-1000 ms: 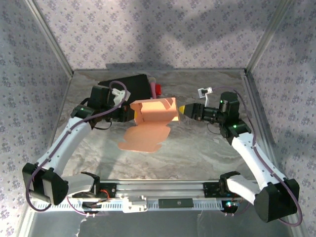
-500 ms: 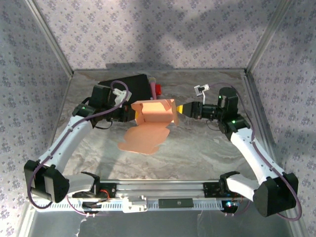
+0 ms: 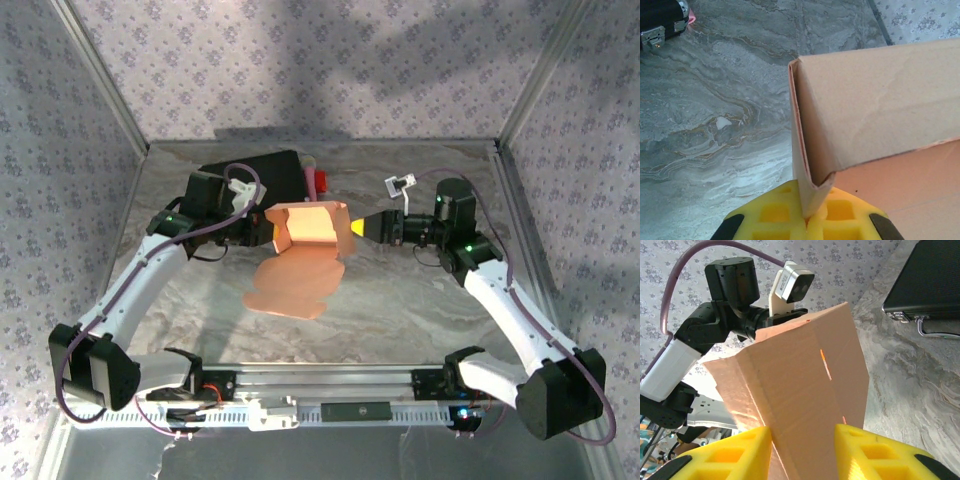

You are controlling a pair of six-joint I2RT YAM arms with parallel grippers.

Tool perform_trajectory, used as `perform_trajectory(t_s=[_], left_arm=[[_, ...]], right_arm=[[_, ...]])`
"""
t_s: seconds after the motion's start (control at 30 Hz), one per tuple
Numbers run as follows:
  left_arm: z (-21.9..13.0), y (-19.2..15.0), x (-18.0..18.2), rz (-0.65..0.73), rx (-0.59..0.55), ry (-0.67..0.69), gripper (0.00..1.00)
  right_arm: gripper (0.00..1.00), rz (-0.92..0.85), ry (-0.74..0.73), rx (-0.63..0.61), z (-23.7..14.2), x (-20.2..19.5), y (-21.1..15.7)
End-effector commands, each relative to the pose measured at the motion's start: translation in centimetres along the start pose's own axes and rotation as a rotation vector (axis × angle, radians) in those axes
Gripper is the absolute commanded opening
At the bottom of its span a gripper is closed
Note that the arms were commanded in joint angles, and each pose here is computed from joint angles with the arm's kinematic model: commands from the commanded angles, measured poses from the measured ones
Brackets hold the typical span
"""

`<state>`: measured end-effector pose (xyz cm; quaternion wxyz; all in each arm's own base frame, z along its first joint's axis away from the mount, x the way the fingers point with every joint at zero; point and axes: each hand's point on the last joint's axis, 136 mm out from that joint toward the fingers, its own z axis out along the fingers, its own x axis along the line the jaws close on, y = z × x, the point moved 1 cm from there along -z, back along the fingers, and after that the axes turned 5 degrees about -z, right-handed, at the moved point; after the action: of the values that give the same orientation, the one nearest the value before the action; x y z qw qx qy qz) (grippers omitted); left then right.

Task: Fold the paper box

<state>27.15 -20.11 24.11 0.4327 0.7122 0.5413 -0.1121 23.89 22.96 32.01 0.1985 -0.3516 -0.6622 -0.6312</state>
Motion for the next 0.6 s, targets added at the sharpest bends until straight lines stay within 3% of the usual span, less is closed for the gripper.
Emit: perform_trajectory(t_s=[0.0, 0.57], left_arm=[[-0.2, 0.7, -0.1, 0.024, -0.026, -0.005, 0.00], [0.0, 0.7, -0.1, 0.020, -0.026, -0.010, 0.00]], right_arm=[[0.40, -0.091, 0.031, -0.022, -0.6, 2.6, 1.1], [0.37, -0.130, -0.041, 0.060, 1.9, 1.7, 0.7]])
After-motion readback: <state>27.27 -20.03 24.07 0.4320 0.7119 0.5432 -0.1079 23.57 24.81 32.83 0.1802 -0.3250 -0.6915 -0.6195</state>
